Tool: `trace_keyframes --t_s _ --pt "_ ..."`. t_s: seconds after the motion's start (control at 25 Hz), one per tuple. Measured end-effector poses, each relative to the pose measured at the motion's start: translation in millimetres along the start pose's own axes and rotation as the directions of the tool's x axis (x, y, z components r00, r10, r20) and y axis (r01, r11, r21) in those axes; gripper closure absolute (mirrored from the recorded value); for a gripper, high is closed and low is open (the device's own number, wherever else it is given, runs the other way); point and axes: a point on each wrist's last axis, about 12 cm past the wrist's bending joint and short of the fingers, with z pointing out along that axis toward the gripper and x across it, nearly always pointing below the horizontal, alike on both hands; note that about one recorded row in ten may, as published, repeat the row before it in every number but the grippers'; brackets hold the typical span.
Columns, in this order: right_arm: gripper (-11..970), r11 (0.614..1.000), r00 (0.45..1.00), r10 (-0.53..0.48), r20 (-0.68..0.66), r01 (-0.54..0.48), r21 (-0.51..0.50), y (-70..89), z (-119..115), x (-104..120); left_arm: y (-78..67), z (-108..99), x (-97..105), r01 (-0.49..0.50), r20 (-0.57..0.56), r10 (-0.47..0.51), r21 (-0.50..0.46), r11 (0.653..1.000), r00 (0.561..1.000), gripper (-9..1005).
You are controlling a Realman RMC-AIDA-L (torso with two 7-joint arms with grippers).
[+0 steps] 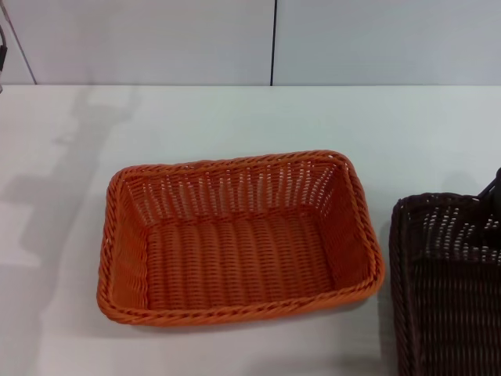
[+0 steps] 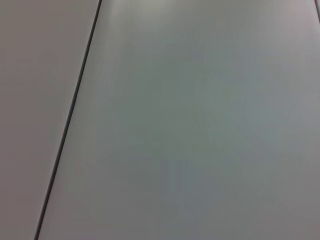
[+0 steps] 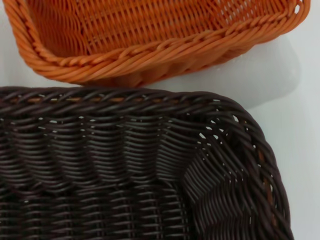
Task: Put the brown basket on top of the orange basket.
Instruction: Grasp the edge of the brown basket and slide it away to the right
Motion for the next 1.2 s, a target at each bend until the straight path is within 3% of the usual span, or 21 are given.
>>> trace_keyframes --t_s 0.2,0.36,0.56,0.8,1.2 --pt "639 0.998 1.000 -0.014 0.003 0.014 -0.063 9.0 -8 -2 1.2 0 0 -0.002 -0.001 0.002 -0.003 1.000 1.000 151" --pt "675 0.998 1.000 -0.024 0.020 0.025 -0.061 15.4 -18 -4 2.9 -1 0 -0.004 0.000 0.004 -0.007 1.000 1.000 151" --pt "796 0.998 0.999 -0.023 0.025 0.024 -0.054 17.7 -22 -5 6.2 -2 -1 -0.007 0.003 0.007 -0.021 1.000 1.000 152" --pt "801 0.997 0.997 -0.038 0.059 0.042 -0.063 19.2 -29 -12 8.0 -3 -2 -0.013 0.004 0.013 -0.030 0.999 1.000 152" --pt "807 0.988 0.945 -0.134 0.297 0.150 -0.032 24.4 -58 -32 15.9 -7 -2 -0.017 0.003 0.017 -0.063 0.998 1.000 152"
